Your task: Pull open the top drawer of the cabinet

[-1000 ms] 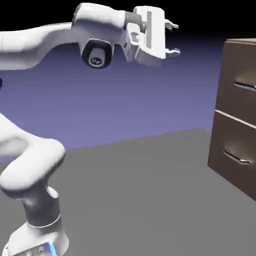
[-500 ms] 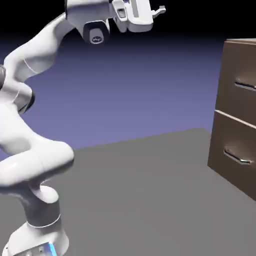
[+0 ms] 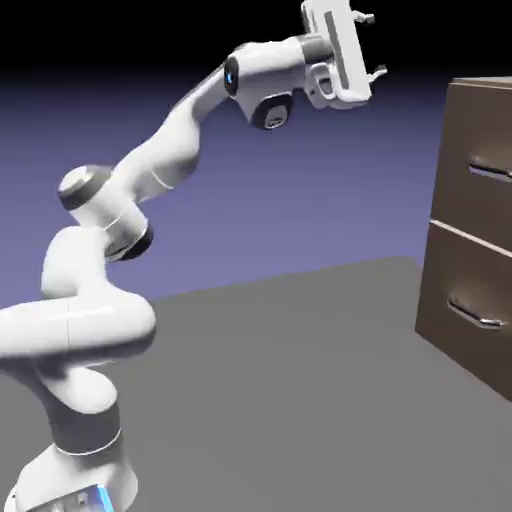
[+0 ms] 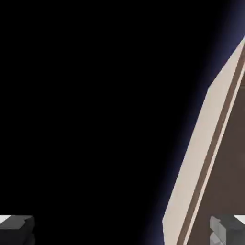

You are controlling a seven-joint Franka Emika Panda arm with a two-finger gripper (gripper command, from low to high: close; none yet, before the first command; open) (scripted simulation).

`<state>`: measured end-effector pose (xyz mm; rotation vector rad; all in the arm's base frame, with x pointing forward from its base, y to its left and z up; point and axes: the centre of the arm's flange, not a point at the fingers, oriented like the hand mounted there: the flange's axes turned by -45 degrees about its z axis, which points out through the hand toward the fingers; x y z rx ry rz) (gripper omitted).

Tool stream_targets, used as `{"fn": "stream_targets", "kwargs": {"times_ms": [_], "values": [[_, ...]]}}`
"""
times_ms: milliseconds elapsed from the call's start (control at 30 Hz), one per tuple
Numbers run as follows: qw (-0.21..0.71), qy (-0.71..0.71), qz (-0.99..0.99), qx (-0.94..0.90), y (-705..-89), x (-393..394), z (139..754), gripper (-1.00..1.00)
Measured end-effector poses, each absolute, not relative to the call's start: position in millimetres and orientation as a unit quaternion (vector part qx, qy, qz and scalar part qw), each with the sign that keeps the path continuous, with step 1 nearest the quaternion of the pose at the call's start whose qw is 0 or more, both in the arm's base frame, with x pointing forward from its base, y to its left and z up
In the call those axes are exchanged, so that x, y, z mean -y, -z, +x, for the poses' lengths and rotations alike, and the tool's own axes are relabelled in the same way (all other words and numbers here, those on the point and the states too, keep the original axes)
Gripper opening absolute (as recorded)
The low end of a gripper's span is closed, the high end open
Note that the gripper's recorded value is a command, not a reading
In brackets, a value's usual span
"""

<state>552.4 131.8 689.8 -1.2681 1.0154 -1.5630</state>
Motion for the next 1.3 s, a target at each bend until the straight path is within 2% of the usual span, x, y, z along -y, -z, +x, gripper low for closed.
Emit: {"fn": "stream_targets", "kwargs": {"times_ms": [367, 667, 700, 900, 1300], "values": [[0.5, 0.5, -0.5, -0.5, -505, -32, 703, 0.0], [0.5, 0.5, -0.5, -0.5, -505, -32, 753, 0.0], [0.5, 0.5, -0.5, -0.5, -505, -32, 753, -1.0], [0.5, 0.5, -0.5, -0.5, -505, -32, 730, -1.0], [0.501, 0.5, -0.5, -0.499, -505, -32, 640, -1.0]]}}
